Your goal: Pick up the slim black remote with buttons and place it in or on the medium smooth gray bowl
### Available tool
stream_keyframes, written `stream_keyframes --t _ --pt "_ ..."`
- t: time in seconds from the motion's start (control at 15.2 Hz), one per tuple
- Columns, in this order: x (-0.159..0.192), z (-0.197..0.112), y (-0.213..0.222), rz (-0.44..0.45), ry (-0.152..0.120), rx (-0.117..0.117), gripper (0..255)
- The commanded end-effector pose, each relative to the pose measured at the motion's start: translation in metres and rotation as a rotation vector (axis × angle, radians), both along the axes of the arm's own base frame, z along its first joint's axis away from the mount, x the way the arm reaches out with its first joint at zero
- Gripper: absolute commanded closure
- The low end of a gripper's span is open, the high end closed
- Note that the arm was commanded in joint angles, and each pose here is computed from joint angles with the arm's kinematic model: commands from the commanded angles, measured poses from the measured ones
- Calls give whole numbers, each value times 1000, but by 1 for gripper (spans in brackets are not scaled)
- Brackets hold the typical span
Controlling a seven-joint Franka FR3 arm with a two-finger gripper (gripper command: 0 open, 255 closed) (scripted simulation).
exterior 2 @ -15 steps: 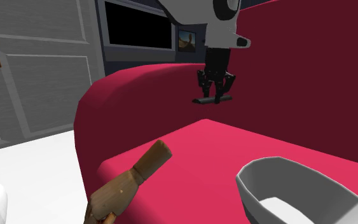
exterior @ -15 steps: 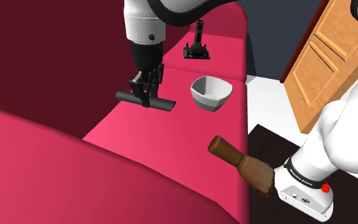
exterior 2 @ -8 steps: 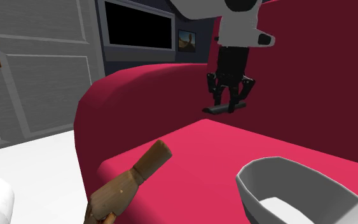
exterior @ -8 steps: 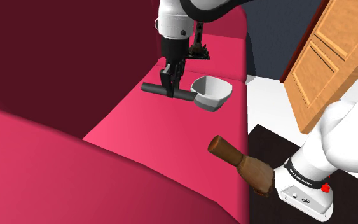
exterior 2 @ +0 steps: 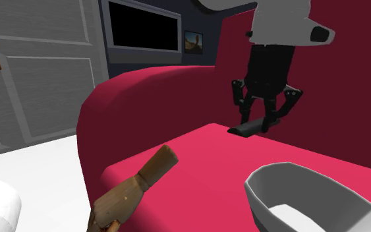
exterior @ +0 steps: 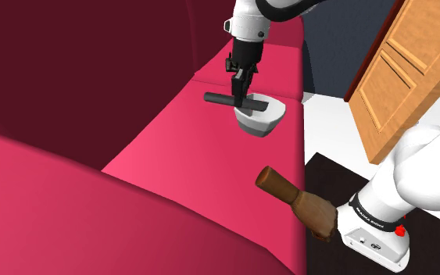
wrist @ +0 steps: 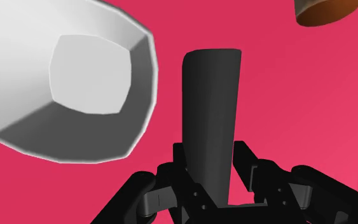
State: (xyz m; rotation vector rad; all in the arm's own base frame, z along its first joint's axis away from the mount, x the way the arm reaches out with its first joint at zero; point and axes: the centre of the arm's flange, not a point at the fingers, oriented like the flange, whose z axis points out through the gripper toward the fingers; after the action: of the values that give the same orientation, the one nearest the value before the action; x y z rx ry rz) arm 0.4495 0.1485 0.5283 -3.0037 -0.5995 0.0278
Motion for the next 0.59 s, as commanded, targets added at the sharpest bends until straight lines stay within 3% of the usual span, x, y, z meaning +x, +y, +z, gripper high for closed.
stream_keyframes --t 0.0,0.53 --pt "-3 1 -29 1 0 1 255" --pt "-13 -2 -140 1 0 1 255"
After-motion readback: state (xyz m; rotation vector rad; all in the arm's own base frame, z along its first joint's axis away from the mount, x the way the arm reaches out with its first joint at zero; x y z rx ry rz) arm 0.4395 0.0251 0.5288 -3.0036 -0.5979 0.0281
